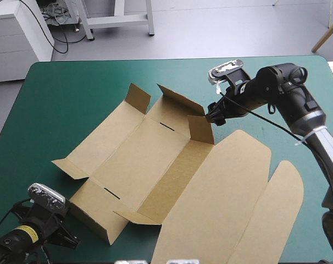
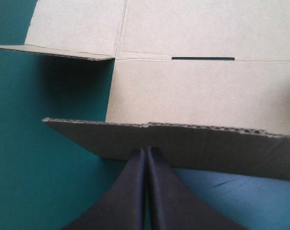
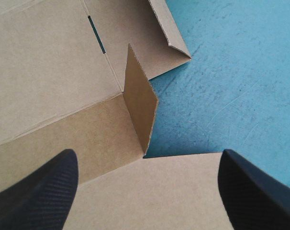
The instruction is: Fold the box
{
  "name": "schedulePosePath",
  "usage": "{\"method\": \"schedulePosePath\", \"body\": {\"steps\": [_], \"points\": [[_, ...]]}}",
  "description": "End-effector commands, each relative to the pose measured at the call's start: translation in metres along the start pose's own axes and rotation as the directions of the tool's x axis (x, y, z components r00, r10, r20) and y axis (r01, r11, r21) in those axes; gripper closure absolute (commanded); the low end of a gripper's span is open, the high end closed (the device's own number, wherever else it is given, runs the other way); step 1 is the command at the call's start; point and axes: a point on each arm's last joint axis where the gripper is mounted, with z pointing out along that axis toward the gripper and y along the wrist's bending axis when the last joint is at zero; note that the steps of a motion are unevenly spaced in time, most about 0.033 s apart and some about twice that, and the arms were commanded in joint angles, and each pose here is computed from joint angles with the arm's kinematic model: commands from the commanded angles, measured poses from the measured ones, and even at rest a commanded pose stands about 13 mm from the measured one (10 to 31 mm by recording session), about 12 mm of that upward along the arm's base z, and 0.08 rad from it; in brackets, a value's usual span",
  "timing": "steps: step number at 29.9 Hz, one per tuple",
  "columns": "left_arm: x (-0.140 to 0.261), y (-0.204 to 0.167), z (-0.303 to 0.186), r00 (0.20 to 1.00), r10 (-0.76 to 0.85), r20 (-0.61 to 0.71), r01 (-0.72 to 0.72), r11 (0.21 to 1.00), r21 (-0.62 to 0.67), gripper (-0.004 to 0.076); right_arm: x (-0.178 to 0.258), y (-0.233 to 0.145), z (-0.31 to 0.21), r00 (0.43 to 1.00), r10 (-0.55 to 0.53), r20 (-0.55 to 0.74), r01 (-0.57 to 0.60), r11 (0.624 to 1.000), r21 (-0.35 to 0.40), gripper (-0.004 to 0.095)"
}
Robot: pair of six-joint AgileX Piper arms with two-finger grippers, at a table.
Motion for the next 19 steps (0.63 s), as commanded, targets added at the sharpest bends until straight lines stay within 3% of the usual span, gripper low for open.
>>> {"method": "schedulePosePath", "body": {"steps": [1,19], "points": [[-0.011,0.002,-0.006,0.997,-0.005,0.073,0.005,1.000,-0.004,0.0734,-0.009,-0.003,-0.002,0.997,-0.038,0.073,0.036,0.999,0.017,0.0171],[-0.011,0.001,-0.006,0.997,-0.005,0.071,0.005,1.000,-0.003,0.0734,-0.018,-0.014,0.103,0.994,-0.107,-0.001,0.107,0.991,-0.076,0.0171]]}}
